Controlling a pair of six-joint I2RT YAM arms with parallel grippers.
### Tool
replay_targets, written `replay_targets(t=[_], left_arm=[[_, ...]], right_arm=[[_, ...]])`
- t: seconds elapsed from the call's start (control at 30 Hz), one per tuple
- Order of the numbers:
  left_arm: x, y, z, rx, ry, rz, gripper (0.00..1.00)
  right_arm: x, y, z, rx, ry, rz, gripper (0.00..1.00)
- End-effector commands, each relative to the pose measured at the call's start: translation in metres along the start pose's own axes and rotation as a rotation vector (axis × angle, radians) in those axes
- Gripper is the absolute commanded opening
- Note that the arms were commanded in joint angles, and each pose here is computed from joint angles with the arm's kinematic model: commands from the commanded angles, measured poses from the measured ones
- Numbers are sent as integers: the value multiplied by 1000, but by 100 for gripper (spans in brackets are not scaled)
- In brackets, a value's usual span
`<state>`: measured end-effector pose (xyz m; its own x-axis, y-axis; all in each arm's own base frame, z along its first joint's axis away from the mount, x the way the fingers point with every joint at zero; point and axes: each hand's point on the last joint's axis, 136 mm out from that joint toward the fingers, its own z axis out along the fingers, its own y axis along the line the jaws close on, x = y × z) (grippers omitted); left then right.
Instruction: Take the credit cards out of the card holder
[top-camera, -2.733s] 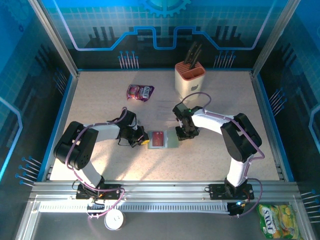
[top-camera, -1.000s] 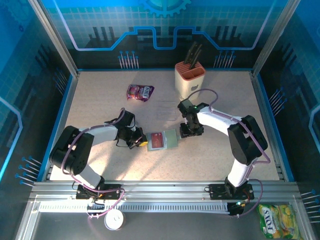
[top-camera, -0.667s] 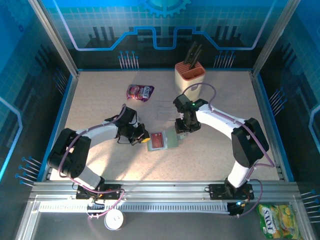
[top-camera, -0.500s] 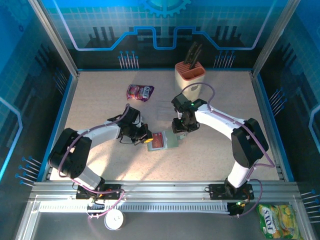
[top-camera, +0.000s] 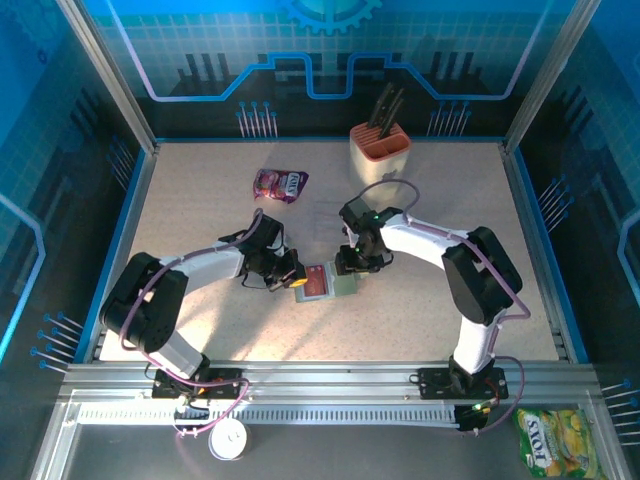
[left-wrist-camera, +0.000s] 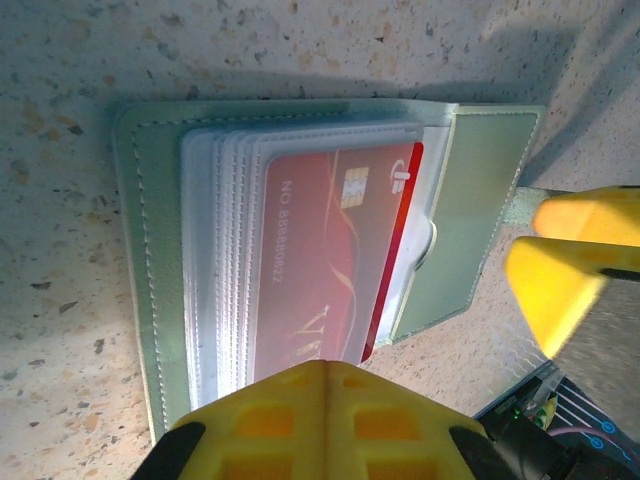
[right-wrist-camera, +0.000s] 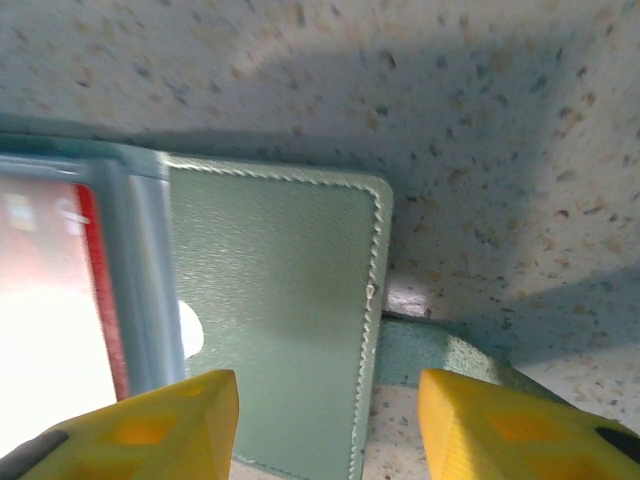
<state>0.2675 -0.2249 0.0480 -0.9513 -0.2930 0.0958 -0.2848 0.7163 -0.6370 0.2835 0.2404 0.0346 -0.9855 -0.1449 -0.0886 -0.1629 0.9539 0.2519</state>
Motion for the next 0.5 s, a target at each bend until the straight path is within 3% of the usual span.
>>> replay_targets(t=[0.0, 0.47], left_arm=[[0, 1, 2, -13, 8, -32, 1], [0, 1, 4, -14, 15, -29, 1]], right_arm=[[11, -3, 12, 3, 38, 23, 52], [28, -11, 10, 19, 57, 64, 57]])
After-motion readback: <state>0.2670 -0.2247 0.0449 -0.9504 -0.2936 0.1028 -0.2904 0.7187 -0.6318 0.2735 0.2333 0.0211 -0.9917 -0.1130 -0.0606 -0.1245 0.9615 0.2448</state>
